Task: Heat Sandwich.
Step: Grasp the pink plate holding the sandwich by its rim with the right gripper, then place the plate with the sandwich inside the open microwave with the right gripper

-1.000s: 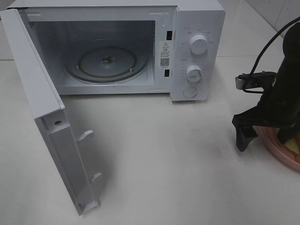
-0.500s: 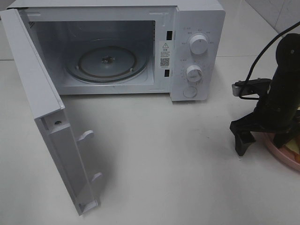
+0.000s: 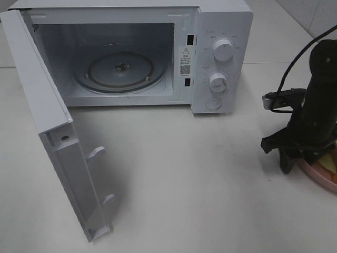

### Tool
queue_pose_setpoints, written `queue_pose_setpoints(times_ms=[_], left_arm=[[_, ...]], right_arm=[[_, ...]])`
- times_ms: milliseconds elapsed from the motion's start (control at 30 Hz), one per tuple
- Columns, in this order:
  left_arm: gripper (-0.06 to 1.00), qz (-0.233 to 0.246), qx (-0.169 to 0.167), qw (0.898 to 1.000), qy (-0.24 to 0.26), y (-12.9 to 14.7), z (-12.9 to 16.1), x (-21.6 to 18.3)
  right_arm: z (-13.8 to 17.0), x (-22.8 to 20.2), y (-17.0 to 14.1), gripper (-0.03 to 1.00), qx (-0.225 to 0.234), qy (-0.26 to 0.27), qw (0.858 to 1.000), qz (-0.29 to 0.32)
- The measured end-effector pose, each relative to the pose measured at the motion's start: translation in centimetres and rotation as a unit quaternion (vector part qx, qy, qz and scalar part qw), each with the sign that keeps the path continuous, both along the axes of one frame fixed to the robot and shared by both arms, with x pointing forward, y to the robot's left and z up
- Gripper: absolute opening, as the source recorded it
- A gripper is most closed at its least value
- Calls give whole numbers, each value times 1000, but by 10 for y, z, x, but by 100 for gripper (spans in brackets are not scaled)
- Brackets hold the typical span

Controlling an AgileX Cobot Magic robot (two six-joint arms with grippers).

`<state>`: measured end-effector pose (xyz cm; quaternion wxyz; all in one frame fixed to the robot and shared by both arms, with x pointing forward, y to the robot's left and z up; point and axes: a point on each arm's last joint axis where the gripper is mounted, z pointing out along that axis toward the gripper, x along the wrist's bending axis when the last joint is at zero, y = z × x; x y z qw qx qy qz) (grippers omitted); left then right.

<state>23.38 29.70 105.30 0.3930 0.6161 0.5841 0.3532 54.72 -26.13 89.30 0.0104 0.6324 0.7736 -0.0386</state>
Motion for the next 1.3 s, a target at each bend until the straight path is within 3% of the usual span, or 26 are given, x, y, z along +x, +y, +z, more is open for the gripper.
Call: queue_pose_setpoints(times_ms=[33, 133, 167, 200, 233, 967, 1300], left_arm=[[99, 0, 0, 1000, 0, 0, 0, 0], [99, 0, 0, 1000, 0, 0, 0, 0], [99, 0, 0, 1000, 0, 0, 0, 0], [99, 0, 0, 1000, 0, 0, 0, 0], [99, 0, 0, 1000, 0, 0, 0, 0], [99, 0, 0, 1000, 0, 0, 0, 0], [99, 0, 0, 1000, 0, 0, 0, 0]], right_arm=[[0, 0, -2, 37, -9, -2, 1000, -6], [0, 1, -4, 18, -20, -6, 1000, -9], [0, 1, -4, 18, -20, -6, 1000, -9], [0, 1, -4, 10, -21, -5, 1000, -9], [0, 1, -4, 8, -23, -6, 1000, -9], [3, 1, -3, 6, -34, -6, 999, -18], [12, -3, -1, 4, -81, -13, 996, -24]])
